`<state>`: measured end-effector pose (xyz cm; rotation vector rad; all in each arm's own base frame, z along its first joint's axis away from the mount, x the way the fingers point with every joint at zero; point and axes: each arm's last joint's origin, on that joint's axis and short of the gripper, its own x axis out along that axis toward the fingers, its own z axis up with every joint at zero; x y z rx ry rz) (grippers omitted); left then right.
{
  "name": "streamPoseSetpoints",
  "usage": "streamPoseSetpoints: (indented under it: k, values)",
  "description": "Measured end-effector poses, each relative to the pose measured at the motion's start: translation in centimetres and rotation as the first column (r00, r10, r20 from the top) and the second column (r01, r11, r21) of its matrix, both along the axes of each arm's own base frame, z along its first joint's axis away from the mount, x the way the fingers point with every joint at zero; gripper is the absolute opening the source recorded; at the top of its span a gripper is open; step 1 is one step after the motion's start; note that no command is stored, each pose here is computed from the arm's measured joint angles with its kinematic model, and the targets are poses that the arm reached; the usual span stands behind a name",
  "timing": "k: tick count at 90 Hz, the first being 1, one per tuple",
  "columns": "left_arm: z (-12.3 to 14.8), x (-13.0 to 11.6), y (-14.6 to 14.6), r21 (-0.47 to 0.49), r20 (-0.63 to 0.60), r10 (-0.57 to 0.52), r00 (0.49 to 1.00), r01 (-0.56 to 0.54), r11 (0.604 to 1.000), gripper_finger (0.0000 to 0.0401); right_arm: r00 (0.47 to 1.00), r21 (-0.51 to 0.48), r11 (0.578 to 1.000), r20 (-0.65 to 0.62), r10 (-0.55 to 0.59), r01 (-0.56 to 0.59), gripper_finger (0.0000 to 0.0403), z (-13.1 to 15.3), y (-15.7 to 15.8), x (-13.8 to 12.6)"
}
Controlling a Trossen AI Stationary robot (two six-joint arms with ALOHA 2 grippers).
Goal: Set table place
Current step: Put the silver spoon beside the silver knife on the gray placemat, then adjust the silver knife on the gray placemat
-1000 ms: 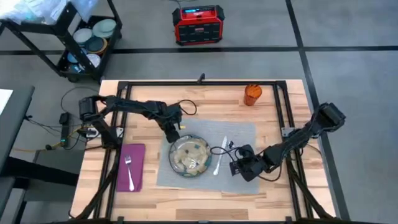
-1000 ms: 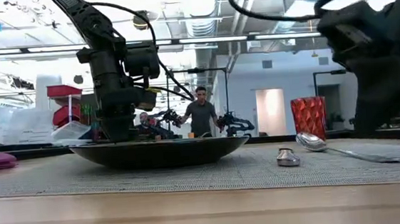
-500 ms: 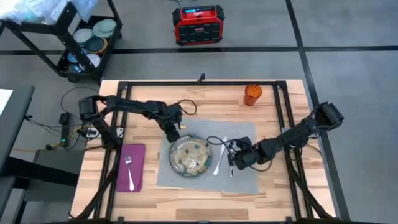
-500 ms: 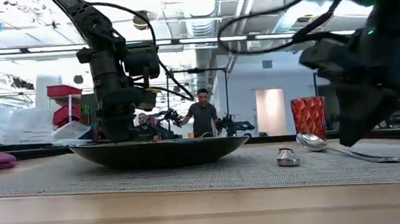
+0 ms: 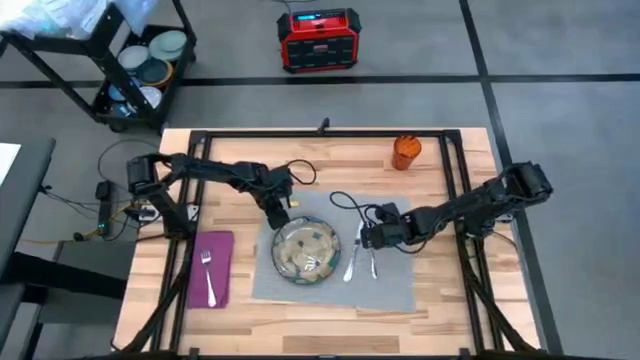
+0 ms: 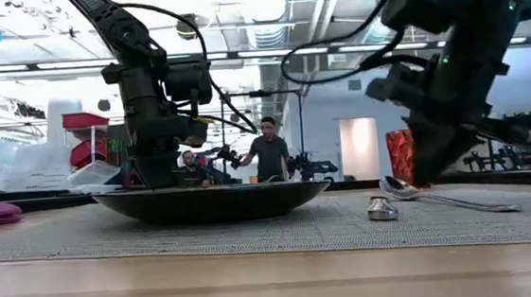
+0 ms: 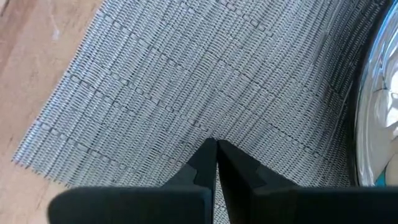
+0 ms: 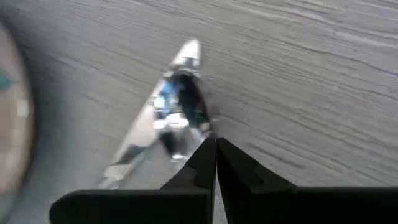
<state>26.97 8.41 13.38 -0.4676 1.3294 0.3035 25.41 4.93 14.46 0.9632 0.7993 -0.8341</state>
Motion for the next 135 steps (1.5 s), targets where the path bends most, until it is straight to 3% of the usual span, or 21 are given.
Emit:
streamPoseSetpoints:
  k: [16,41,59,135]
  values:
    - [0.0,0.0,0.0,-0.001,-0.001,0.002,1.000,-0.002,1.000,0.0000,0.984,0.063,0.992,0.143,0.102,-0.112,0.0000,0.4,1.2,1.5]
    - [0.0,0.0,0.0,0.000,0.000,-0.001,1.000,0.001,1.000,0.0000,0.963,0.134,0.970,0.207,0.172,-0.203,0.0000,-1.4,3.0,2.8]
    - [0.0,0.0,0.0,0.001,0.000,-0.003,1.000,0.003,1.000,0.0000,0.945,0.118,0.963,0.252,0.207,-0.243,0.0000,-0.9,3.0,3.8]
    - [0.0,0.1,0.0,0.000,0.007,0.008,1.000,-0.008,1.000,0.0000,0.918,0.132,0.933,0.269,0.291,-0.334,0.0000,-0.7,2.5,4.2]
